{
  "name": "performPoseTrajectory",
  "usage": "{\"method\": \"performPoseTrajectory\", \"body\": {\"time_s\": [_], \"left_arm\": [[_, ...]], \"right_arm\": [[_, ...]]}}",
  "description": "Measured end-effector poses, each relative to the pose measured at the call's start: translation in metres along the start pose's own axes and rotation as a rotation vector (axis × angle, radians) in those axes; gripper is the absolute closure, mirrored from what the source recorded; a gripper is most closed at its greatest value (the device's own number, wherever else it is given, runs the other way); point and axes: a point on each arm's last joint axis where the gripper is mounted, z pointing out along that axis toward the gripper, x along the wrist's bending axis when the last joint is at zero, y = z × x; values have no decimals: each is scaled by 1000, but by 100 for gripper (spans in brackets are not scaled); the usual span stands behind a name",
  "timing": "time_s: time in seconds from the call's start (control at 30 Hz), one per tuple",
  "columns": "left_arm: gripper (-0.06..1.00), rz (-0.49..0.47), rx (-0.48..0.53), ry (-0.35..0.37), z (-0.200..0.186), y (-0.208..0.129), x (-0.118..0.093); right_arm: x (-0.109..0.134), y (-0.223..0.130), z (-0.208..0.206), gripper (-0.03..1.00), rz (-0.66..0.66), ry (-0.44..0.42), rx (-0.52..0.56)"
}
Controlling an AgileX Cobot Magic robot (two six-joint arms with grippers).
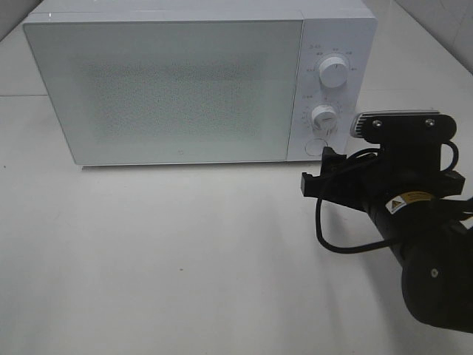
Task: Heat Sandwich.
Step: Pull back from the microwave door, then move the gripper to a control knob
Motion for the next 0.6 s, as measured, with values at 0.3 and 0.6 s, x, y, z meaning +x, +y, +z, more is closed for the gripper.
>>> {"method": "performPoseTrajectory", "body": {"time_s": [0.3, 0.6], "left_arm": [[-3, 0, 0, 0, 0, 0, 0], [-3, 0, 0, 0, 0, 0, 0]], "right_arm": [[2, 10, 24, 23, -5, 19, -47], [-6, 24, 40, 23, 5, 10, -97]]}}
